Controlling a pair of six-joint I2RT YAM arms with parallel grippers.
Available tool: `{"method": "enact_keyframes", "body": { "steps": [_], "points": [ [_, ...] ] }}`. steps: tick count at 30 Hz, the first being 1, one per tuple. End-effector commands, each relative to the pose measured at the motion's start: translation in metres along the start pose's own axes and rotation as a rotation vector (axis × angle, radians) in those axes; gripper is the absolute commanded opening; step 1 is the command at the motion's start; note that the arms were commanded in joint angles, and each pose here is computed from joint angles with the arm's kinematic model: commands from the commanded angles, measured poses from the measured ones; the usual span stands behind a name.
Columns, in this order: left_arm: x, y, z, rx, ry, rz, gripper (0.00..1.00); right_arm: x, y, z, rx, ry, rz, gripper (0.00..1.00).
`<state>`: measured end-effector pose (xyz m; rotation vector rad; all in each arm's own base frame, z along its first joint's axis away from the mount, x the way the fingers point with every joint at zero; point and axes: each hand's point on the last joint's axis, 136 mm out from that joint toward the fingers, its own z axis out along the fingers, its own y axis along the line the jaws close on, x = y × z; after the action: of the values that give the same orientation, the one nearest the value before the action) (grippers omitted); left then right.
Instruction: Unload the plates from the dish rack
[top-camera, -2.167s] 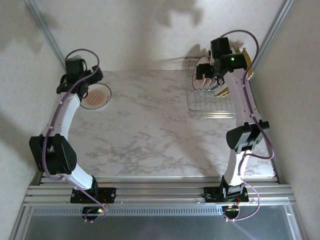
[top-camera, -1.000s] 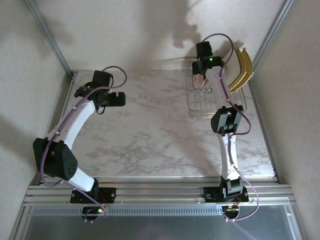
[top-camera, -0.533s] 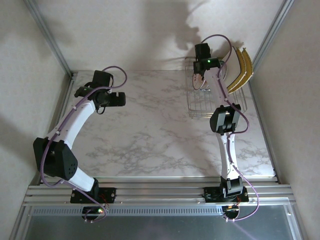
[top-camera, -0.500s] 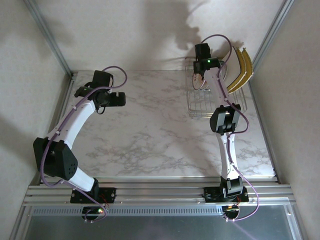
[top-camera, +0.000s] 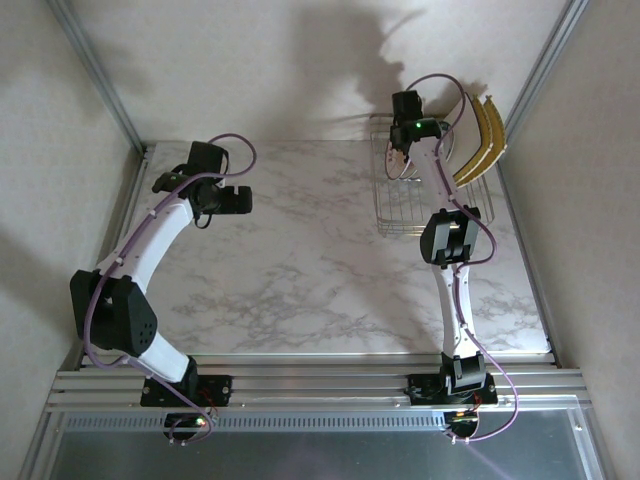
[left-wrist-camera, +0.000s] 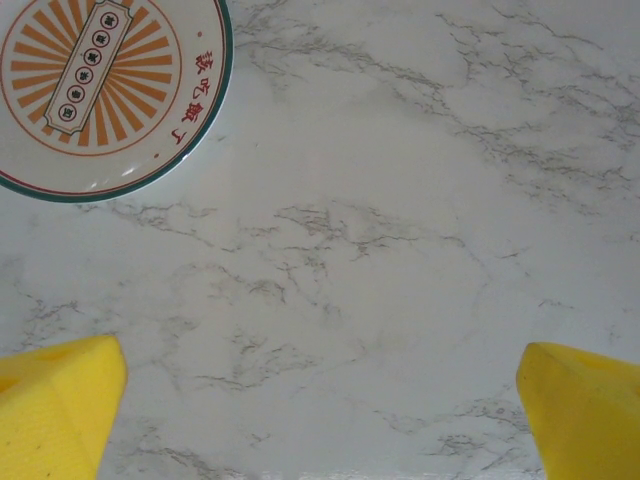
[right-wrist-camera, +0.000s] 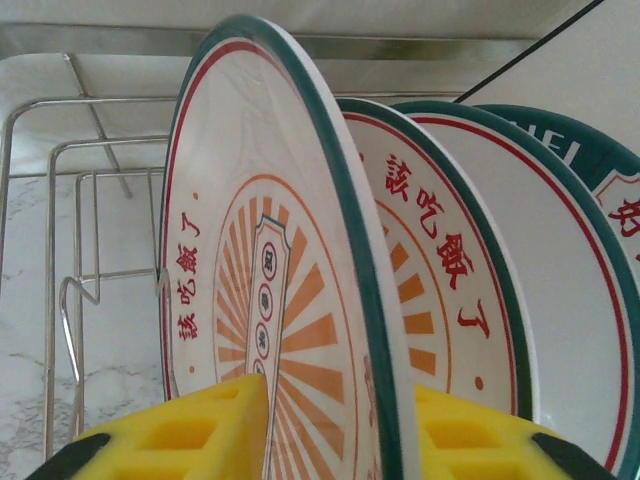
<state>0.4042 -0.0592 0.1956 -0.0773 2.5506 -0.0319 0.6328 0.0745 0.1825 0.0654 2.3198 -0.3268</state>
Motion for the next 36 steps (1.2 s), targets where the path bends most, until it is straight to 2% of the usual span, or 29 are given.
{"method": "enact_keyframes", "body": {
  "steps": [1, 23, 31, 36],
  "points": [
    [-0.002, 0.001, -0.004, -0.008, -0.013, 0.012, 1.00, -0.002, -0.002, 0.003, 0.013, -0.013, 0.016, 0.32],
    [-0.006, -0.003, 0.001, 0.002, -0.010, 0.018, 1.00, 0.011, 0.006, 0.015, -0.012, 0.024, 0.016, 0.13],
    [-0.006, -0.003, 0.000, 0.001, -0.013, 0.020, 1.00, 0.008, 0.005, 0.012, -0.010, 0.018, 0.022, 0.09],
    [-0.008, -0.004, -0.002, 0.002, -0.018, 0.020, 1.00, 0.005, 0.003, 0.006, -0.010, 0.015, 0.034, 0.02]
  ]
}}
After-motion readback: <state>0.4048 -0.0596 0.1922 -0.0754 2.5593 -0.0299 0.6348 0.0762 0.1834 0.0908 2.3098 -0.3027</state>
